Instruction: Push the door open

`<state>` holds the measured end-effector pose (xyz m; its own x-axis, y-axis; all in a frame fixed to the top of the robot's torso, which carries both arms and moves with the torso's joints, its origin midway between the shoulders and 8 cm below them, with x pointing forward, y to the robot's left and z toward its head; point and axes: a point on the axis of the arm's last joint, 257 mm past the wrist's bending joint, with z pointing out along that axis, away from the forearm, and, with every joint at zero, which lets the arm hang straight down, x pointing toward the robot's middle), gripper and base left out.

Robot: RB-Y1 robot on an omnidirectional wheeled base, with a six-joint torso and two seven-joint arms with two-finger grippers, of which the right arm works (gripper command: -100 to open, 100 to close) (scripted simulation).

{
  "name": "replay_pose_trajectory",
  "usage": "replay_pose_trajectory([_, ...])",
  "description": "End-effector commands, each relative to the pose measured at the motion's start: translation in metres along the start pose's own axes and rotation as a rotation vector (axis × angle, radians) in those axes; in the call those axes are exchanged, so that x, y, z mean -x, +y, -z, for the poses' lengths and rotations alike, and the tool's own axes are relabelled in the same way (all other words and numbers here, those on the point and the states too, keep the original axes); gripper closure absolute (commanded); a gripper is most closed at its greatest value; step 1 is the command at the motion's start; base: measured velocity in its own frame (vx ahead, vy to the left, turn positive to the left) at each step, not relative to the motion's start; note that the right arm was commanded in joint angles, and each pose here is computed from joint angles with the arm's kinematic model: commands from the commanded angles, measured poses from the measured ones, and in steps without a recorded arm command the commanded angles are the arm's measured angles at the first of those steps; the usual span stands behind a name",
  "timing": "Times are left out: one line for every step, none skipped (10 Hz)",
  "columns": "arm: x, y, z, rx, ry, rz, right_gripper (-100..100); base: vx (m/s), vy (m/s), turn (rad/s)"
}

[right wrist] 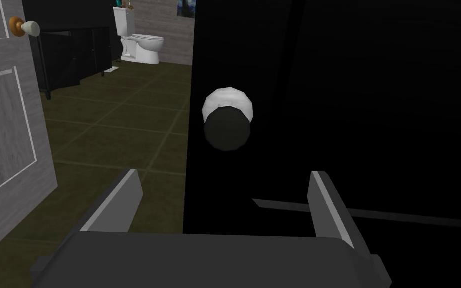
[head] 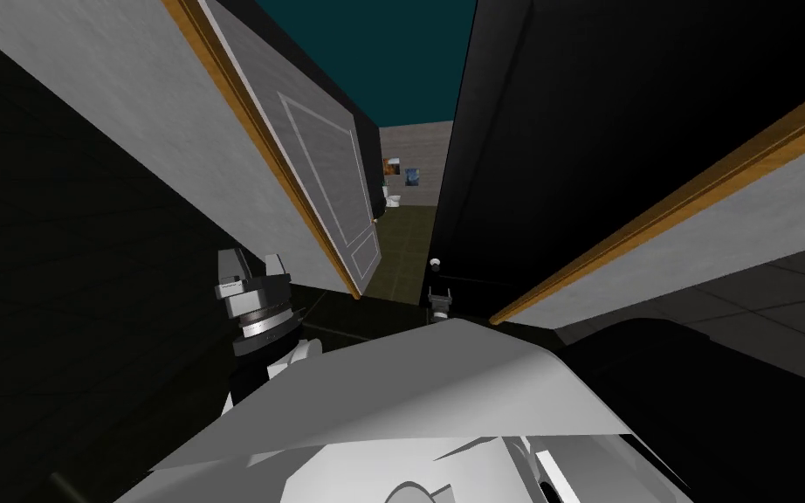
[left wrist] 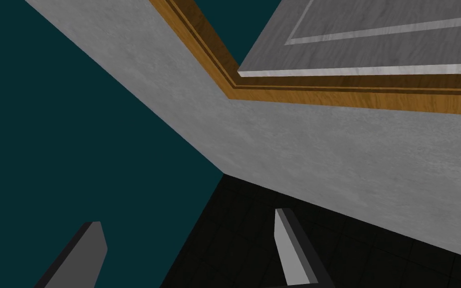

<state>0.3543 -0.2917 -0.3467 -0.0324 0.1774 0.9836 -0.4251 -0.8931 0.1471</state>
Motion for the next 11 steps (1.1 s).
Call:
replay_pose_trajectory([0.012,0.001,0.0075,0.015,-0.031,-0.042,-100,0.079,-0.107,0.211])
replay_pose_trajectory([0.016,0.001,0.0096,0.019,-0.039,-0.053,-100,0.071,-0.096,0.147])
replay_pose_trajectory([0.023,0.002,0.0138,0.029,-0.056,-0.076,-100,0.066,-0.095,0.145])
replay_pose_trajectory([0.03,0.002,0.0186,0.04,-0.075,-0.1,-100,0.054,-0.119,0.18])
replay_pose_trajectory([0.037,0.002,0.0233,0.05,-0.093,-0.123,-100,0.06,-0.124,0.232])
replay_pose_trajectory([0.043,0.002,0.0281,0.061,-0.109,-0.145,-100,0.075,-0.123,0.207])
replay_pose_trajectory([0.04,0.002,0.0251,0.053,-0.099,-0.129,-100,0.033,-0.058,0.04])
replay_pose_trajectory([0.042,0.007,0.0221,0.054,-0.097,-0.124,-100,0.092,-0.062,0.008])
replay_pose_trajectory([0.042,0.009,0.0203,0.055,-0.096,-0.121,-100,0.172,-0.096,0.026])
replay_pose_trajectory([0.043,0.01,0.0194,0.055,-0.096,-0.12,-100,0.144,-0.093,0.016])
replay_pose_trajectory([0.044,0.012,0.0176,0.057,-0.096,-0.12,-100,0.143,-0.076,0.013])
